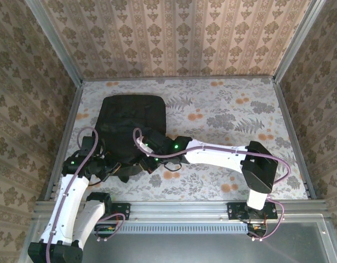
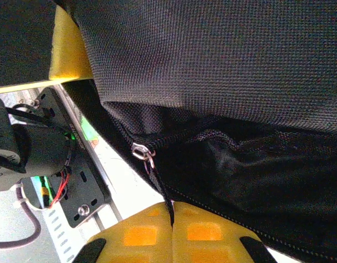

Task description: Pack books, pencil case, and school supplies into a backpack

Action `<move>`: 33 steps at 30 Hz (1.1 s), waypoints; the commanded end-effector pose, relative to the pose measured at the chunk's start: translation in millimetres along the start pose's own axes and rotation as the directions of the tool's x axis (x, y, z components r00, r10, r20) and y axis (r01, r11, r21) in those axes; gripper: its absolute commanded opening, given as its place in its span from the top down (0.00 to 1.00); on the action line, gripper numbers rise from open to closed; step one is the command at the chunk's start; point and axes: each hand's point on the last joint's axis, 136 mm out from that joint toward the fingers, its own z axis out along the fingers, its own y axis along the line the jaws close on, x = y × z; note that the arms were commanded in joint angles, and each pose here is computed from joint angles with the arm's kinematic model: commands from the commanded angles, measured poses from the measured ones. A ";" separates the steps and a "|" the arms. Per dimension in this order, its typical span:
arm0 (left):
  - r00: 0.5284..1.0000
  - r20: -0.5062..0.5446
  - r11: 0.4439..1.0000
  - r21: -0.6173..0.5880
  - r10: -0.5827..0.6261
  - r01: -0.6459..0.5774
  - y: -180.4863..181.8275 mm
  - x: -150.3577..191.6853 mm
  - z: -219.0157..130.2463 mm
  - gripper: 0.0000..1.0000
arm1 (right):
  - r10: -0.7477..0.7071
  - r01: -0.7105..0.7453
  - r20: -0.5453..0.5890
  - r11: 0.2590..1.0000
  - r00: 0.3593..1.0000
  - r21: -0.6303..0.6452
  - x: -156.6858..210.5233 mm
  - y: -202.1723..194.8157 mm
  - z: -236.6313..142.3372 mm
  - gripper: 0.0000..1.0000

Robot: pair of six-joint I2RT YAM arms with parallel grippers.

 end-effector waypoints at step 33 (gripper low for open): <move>0.962 0.173 0.977 -0.084 0.209 -0.197 -23.1 -17.3 -17.6 1.00 | 0.193 -0.177 -0.299 0.981 0.935 0.079 -0.2 23.2 0.2 1.00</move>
